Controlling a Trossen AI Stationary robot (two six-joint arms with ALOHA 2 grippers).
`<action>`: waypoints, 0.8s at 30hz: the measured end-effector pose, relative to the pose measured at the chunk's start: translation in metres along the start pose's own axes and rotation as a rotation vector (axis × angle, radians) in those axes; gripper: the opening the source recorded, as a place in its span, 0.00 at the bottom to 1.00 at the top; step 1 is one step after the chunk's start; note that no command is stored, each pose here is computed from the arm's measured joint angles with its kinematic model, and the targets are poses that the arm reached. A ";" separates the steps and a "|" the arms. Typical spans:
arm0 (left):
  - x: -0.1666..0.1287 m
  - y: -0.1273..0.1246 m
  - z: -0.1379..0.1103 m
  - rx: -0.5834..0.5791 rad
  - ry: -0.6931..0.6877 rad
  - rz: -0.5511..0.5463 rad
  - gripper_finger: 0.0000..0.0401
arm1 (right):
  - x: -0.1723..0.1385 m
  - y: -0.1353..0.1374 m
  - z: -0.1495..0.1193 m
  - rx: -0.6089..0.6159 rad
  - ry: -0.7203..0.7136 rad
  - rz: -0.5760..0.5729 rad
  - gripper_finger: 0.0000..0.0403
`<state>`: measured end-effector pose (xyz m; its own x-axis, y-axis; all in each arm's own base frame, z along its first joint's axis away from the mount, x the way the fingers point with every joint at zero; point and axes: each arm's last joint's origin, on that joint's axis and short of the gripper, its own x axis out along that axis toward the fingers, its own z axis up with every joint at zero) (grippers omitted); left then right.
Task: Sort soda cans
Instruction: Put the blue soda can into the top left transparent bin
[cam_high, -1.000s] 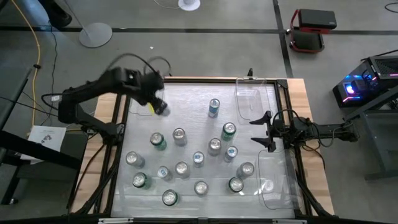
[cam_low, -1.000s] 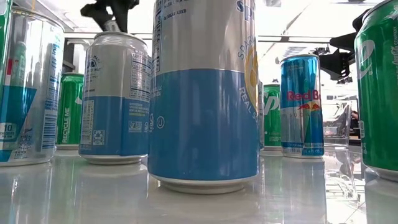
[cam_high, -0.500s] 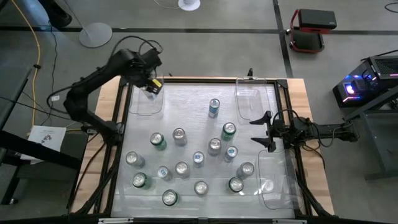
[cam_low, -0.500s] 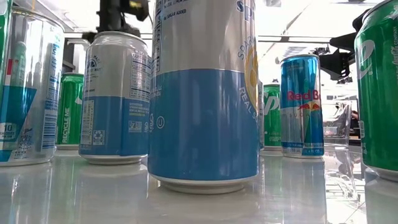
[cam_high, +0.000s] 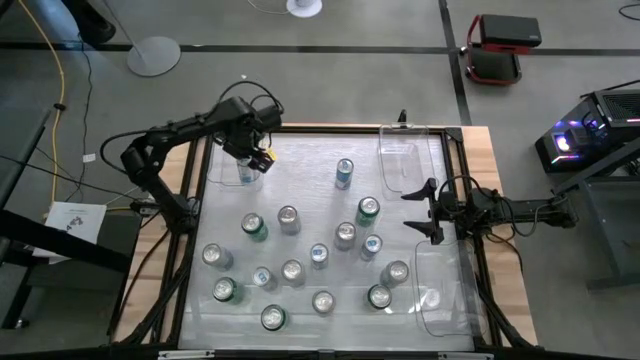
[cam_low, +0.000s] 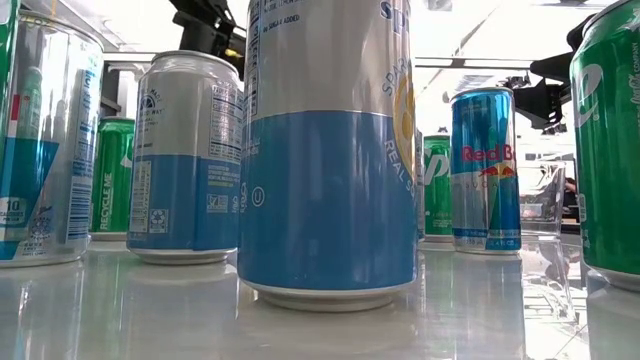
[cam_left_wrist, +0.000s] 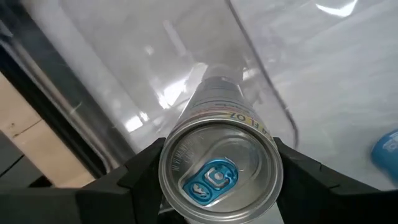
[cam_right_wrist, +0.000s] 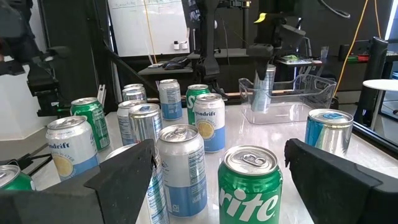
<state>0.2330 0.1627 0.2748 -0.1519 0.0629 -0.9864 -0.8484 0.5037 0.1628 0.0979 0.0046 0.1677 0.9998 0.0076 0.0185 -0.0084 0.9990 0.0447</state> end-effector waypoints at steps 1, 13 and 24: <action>0.000 -0.002 0.000 -0.004 -0.011 -0.005 0.57 | 0.000 0.000 0.000 0.000 0.000 0.000 0.87; 0.017 -0.010 -0.004 -0.018 0.015 -0.019 0.57 | 0.000 0.000 0.000 0.000 0.000 0.000 0.87; 0.018 -0.012 -0.004 -0.018 0.027 -0.058 0.70 | 0.000 0.000 0.000 0.000 -0.001 0.000 0.87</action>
<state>0.2380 0.1541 0.2557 -0.1157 0.0113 -0.9932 -0.8652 0.4900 0.1063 0.0979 0.0046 0.1678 0.9998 0.0074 0.0192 -0.0083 0.9990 0.0449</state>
